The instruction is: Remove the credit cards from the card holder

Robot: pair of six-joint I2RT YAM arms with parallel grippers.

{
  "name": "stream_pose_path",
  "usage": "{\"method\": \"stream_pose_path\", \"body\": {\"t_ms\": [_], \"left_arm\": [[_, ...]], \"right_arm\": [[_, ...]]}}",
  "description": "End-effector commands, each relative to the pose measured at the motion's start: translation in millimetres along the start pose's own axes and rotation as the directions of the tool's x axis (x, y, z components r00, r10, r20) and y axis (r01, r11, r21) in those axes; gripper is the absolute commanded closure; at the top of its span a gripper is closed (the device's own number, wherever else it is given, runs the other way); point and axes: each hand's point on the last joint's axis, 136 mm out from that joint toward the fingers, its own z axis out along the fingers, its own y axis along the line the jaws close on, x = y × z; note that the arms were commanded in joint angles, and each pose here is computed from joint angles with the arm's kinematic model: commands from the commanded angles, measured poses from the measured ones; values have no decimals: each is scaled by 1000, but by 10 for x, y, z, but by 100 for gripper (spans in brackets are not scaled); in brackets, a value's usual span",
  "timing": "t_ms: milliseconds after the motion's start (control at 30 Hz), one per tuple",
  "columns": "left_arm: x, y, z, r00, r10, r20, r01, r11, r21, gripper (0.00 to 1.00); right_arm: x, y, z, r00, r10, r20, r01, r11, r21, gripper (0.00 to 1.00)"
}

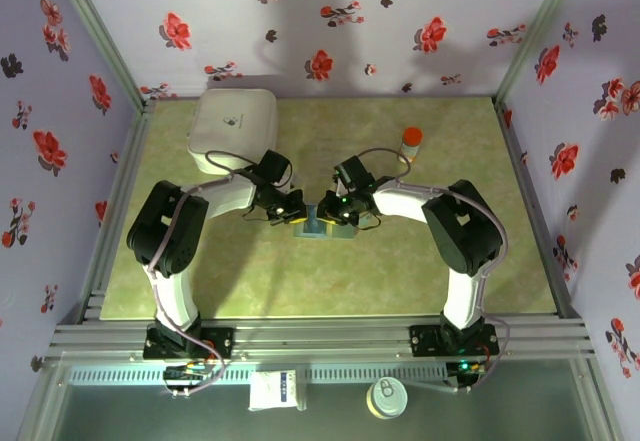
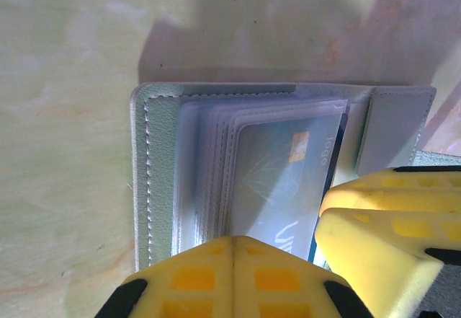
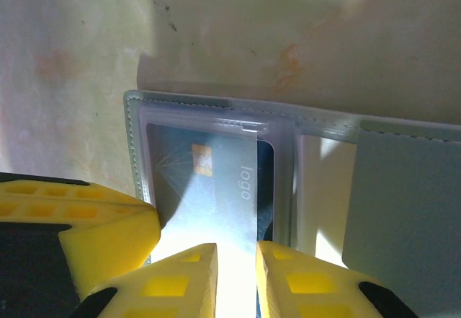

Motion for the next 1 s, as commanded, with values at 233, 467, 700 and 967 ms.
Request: {"method": "stream_pose_path", "body": {"t_ms": [233,467,700,967], "left_arm": [[82,153,43,1000,-7,-27,5,998,-60,98],[66,118,3,1000,-3,-20,2,999,-52,96],[48,80,-36,1000,-1,-8,0,999,-39,93],[-8,2,-122,1000,5,24,-4,1000,-24,88]], "right_arm": [[53,-185,48,1000,-17,-17,19,995,98,78],[25,-192,-59,999,-45,4,44,990,134,77],[-3,-160,-125,998,-60,13,58,988,144,77],[-33,-65,-212,995,-83,50,78,991,106,74]]}}
